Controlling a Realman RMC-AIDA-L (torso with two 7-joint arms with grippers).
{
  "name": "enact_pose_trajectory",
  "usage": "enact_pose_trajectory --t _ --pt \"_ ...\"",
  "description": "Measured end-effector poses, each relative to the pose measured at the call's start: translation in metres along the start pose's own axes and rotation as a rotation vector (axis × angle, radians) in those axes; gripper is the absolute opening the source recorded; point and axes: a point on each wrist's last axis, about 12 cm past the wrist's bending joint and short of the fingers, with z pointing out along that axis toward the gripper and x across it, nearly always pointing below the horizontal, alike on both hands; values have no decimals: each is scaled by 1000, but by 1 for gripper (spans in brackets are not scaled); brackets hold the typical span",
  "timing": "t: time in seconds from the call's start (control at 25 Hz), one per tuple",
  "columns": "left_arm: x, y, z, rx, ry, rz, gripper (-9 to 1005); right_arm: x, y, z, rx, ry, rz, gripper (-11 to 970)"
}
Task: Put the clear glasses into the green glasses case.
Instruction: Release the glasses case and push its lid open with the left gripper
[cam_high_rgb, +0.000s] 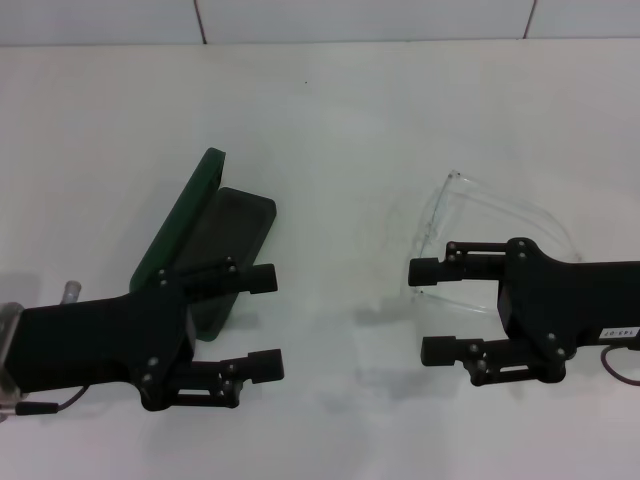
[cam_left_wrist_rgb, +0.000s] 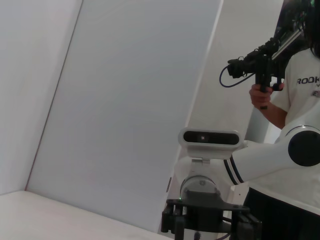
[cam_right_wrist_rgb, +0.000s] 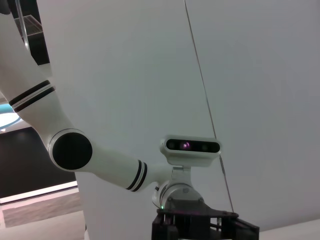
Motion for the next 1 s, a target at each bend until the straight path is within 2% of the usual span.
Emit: enact_pose_trajectory --t 0.64,0.76,0.88,1.0 --pt "-2 2 -1 -31 -36 -7 858 1 0 -1 19 -9 -3 704" --pt "-17 10 -9 -115 -111 -28 855 -1 -3 -4 52 -24 -11 704" --pt "-42 25 -15 -219 -172 -88 852 -3 -5 -9 91 -48 -14 703" --pt "-64 36 -11 -291 -107 -91 848 0 -4 -19 148 -69 -11 702"
